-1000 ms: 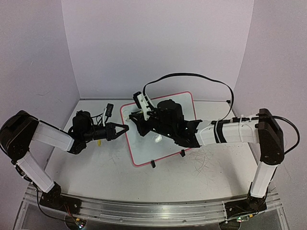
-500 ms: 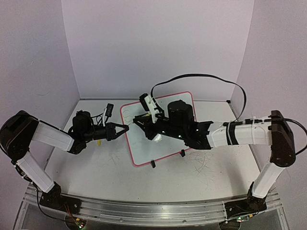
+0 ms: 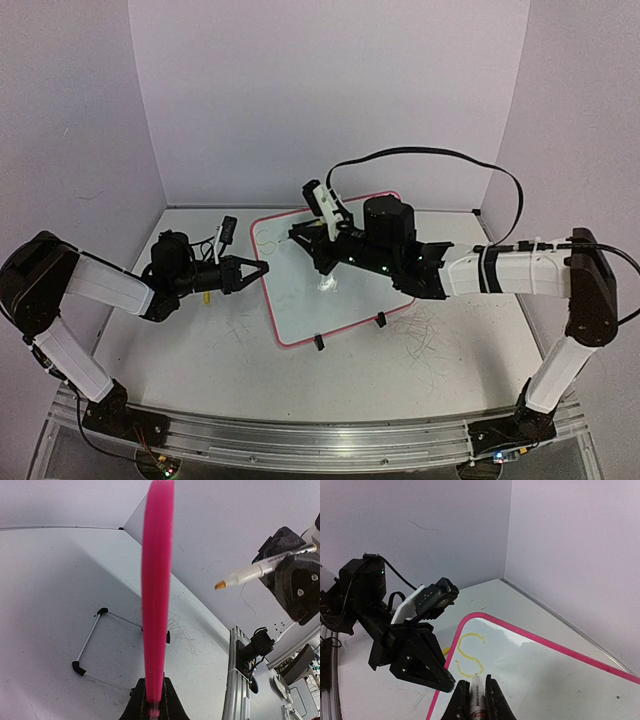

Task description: Write a sentence on the whiteboard

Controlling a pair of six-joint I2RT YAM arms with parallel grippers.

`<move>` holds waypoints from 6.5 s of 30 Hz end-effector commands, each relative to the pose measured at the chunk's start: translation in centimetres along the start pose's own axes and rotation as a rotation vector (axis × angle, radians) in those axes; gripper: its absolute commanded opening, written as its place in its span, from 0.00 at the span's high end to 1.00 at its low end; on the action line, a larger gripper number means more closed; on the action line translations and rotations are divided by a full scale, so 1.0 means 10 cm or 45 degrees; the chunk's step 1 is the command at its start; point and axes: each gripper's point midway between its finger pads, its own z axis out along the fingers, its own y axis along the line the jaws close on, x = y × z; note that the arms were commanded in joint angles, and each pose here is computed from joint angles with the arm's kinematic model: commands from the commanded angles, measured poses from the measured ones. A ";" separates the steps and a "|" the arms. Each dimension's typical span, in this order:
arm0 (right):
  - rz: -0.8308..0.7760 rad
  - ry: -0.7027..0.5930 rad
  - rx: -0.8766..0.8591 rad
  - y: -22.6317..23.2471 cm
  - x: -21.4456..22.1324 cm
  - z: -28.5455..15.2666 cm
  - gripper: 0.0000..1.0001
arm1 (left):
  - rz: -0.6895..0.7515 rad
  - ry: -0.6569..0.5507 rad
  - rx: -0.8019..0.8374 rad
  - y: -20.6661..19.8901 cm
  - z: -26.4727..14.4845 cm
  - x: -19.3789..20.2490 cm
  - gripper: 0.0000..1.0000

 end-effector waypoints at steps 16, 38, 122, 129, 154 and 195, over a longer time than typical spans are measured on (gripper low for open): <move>-0.058 -0.061 0.013 0.15 -0.17 0.13 1.00 | 0.052 -0.006 -0.015 -0.03 0.02 -0.12 1.00; -0.099 -0.037 0.061 0.12 -0.07 0.20 1.00 | 0.058 -0.008 -0.024 -0.04 0.01 -0.13 1.00; -0.021 -0.039 0.302 -0.23 -0.04 0.24 1.00 | 0.054 0.014 -0.013 -0.03 0.01 -0.07 1.00; -0.017 -0.036 0.354 -0.30 -0.03 0.21 1.00 | 0.052 0.019 -0.014 -0.03 0.01 -0.05 1.00; 0.036 0.039 0.299 -0.22 0.25 0.07 1.00 | 0.048 0.016 -0.016 -0.03 0.00 -0.06 1.00; 0.091 0.060 0.348 -0.33 0.31 -0.03 1.00 | 0.046 0.021 -0.016 -0.02 0.00 -0.04 1.00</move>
